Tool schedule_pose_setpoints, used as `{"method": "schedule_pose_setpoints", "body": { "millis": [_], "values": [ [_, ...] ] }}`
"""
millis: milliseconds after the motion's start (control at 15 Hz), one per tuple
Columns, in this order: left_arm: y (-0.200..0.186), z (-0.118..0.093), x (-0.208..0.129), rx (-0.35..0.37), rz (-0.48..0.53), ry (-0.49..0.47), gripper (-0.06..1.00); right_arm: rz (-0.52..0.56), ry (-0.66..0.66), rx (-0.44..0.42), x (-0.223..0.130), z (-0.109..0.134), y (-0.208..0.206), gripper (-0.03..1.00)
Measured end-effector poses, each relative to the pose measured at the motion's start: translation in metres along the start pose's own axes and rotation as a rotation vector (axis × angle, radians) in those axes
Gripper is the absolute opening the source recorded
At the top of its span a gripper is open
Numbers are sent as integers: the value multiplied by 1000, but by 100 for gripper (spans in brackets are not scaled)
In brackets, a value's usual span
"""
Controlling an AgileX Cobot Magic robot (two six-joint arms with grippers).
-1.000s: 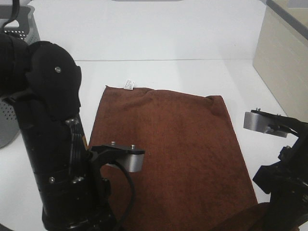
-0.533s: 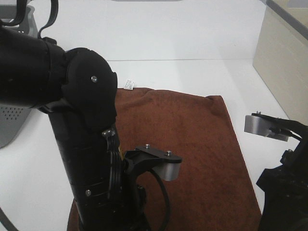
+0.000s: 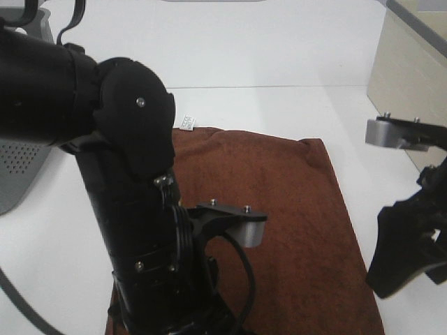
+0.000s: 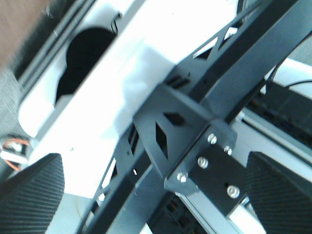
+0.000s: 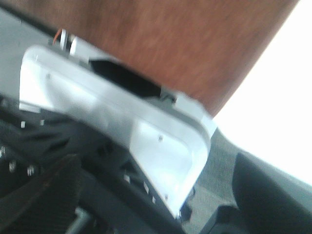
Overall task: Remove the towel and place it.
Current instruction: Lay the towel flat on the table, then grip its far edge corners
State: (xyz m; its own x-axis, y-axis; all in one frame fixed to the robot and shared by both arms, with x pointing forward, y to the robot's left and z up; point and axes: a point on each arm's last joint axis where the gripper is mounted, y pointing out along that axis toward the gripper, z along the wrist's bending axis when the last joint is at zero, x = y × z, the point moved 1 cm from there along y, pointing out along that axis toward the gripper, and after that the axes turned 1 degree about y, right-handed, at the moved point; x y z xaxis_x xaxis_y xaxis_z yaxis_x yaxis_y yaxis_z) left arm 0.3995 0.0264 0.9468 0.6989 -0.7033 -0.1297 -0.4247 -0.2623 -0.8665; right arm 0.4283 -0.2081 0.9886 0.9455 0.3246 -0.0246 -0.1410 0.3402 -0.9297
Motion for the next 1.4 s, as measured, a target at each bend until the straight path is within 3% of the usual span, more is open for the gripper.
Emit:
{"method": "schedule_pose_setpoints", "body": {
  "millis": [133, 267, 533, 733, 1000, 1400],
  "values": [
    [-27, 9, 18, 24, -88, 6, 92, -132, 70, -1, 20, -18, -28, 81],
    [-61, 37, 33, 48, -198, -35, 92, -204, 114, 16, 45, -35, -48, 81],
    [-142, 123, 38, 81, -463, -209, 92, -213, 84, 27, 117, -50, -65, 85],
    [-173, 169, 31, 131, -612, -305, 92, -258, 62, 18, 159, -60, -71, 92],
    [-181, 222, 41, 161, -672, -386, 92, -274, 105, 22, 210, -80, -58, 93],
    [-166, 278, 101, 177, -676, -361, 92, -215, 134, 30, 254, -113, -6, 93]
  ]
}}
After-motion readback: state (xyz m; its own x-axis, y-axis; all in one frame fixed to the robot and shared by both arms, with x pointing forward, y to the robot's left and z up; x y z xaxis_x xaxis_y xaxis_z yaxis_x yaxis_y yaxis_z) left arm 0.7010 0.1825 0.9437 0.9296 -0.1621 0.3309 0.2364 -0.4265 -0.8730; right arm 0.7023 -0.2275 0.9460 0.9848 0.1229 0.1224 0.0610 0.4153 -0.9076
